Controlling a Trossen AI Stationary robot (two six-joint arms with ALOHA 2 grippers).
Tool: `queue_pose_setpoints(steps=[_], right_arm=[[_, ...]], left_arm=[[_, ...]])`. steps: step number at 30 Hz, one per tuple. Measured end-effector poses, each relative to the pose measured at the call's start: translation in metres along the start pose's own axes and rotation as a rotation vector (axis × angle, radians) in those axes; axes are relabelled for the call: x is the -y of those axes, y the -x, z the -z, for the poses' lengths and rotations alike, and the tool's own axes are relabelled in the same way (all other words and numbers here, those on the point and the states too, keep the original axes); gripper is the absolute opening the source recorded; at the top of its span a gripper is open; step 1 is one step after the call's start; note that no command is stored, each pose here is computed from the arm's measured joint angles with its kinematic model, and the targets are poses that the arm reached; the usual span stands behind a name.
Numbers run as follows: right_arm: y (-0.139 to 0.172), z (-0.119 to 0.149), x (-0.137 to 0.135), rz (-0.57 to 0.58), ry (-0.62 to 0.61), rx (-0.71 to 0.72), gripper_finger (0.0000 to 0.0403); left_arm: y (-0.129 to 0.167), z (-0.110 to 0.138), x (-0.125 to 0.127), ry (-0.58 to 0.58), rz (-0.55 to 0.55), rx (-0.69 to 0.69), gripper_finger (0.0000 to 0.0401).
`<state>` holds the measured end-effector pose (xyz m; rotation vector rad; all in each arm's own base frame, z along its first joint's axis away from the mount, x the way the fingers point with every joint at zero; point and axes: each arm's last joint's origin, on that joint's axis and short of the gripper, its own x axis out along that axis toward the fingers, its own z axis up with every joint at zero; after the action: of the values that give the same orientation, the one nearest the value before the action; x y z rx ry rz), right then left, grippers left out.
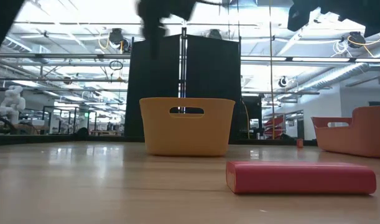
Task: Sort blocks
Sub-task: Put the orange wooden block into the orange bin
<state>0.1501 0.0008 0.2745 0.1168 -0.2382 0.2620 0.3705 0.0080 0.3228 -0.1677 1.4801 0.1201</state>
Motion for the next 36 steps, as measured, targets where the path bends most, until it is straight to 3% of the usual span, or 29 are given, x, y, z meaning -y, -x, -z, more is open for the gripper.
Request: queue_pose_setpoints(steps=[3, 9, 12, 17, 25, 36], right_arm=[[0.0, 0.0, 0.0, 0.0, 0.005, -0.002, 0.0169], [0.0, 0.001, 0.0, 0.001, 0.034, -0.006, 0.0169], [0.0, 0.0, 0.0, 0.007, 0.048, -0.004, 0.0169], [0.0, 0.0, 0.0, 0.008, 0.048, 0.004, 0.0169], [-0.001, 0.002, 0.001, 0.01, -0.026, -0.015, 0.0169], [-0.002, 0.01, 0.002, 0.02, -0.089, -0.081, 0.0169]], left_arm=[[-0.008, 0.043, 0.025, 0.153, -0.03, -0.05, 0.0215], [-0.055, 0.129, 0.066, 0.693, -0.011, -0.205, 0.0215], [-0.079, 0.164, 0.085, 0.861, -0.012, -0.342, 0.0215], [-0.106, 0.204, 0.109, 0.949, -0.074, -0.493, 0.0215], [-0.128, 0.227, 0.147, 0.986, 0.085, -0.417, 0.0215], [-0.135, 0.251, 0.163, 1.083, 0.033, -0.283, 0.0215]])
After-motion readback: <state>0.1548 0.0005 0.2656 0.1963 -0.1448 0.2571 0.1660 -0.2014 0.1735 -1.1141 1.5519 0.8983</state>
